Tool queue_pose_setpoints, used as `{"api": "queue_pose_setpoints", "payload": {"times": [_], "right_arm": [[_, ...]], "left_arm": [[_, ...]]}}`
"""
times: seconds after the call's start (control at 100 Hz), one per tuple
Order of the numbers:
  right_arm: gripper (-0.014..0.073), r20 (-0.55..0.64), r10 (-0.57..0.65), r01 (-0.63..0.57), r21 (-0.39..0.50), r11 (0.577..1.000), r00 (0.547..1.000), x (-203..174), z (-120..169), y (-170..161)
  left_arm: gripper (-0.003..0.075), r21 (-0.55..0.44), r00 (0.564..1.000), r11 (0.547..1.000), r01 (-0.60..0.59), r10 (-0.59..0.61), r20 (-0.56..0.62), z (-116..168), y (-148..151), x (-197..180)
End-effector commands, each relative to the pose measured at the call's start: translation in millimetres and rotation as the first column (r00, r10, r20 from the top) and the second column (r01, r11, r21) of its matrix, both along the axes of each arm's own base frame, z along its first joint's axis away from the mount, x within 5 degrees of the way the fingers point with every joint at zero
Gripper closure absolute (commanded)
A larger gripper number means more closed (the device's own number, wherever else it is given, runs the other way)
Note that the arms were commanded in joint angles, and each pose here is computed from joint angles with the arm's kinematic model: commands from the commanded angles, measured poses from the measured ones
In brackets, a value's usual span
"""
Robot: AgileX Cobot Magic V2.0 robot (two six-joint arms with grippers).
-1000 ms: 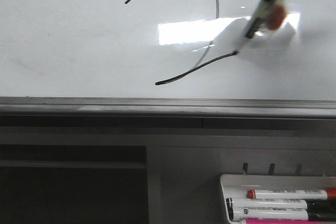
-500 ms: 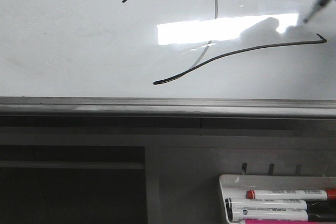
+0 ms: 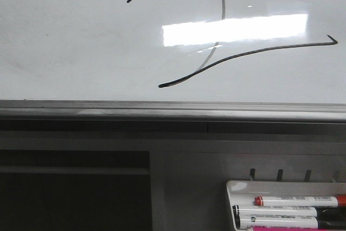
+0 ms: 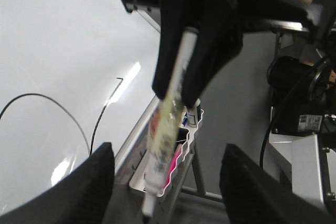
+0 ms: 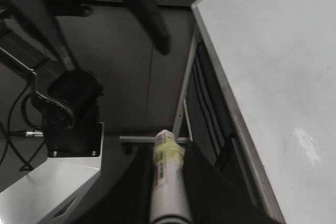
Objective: Write number 2 on whiteboard
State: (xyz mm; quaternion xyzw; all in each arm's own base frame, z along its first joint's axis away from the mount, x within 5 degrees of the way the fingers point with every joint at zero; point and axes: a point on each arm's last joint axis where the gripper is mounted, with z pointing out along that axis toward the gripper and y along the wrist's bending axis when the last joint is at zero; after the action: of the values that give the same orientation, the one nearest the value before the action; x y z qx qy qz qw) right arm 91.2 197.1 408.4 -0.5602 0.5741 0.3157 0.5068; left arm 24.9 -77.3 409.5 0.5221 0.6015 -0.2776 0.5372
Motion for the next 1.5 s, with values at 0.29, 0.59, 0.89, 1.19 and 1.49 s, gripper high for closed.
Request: {"api": "queue_pose_setpoints", "payload": {"times": [0.29, 0.59, 0.89, 1.19, 1.49], "right_arm": [[0.0655, 0.052, 0.001, -0.007, 0.103, 0.995, 0.999, -5, 12, 18], [0.0655, 0.038, 0.042, -0.045, 0.071, 0.996, 0.998, -10, 9, 19], [0.0655, 0.041, 0.054, -0.057, 0.077, 0.995, 0.998, -13, 10, 20], [0.0655, 0.042, 0.051, -0.055, 0.08, 0.995, 0.998, -13, 10, 20], [0.0655, 0.042, 0.051, -0.055, 0.08, 0.995, 0.998, -13, 10, 20]], "left_arm": [[0.0501, 0.091, 0.982, 0.98, 0.176, -0.168, -0.091, 12, -18, 10], [0.0521, 0.149, 0.99, 0.982, 0.113, -0.099, -0.096, 5, -26, 32], [0.0521, 0.188, 0.974, 0.968, 0.168, -0.133, -0.184, -3, -34, 40], [0.0527, 0.203, 0.966, 0.96, 0.193, -0.15, -0.209, -6, -35, 40], [0.0741, 0.203, 0.966, 0.96, 0.193, -0.15, -0.209, -6, -35, 40]]}}
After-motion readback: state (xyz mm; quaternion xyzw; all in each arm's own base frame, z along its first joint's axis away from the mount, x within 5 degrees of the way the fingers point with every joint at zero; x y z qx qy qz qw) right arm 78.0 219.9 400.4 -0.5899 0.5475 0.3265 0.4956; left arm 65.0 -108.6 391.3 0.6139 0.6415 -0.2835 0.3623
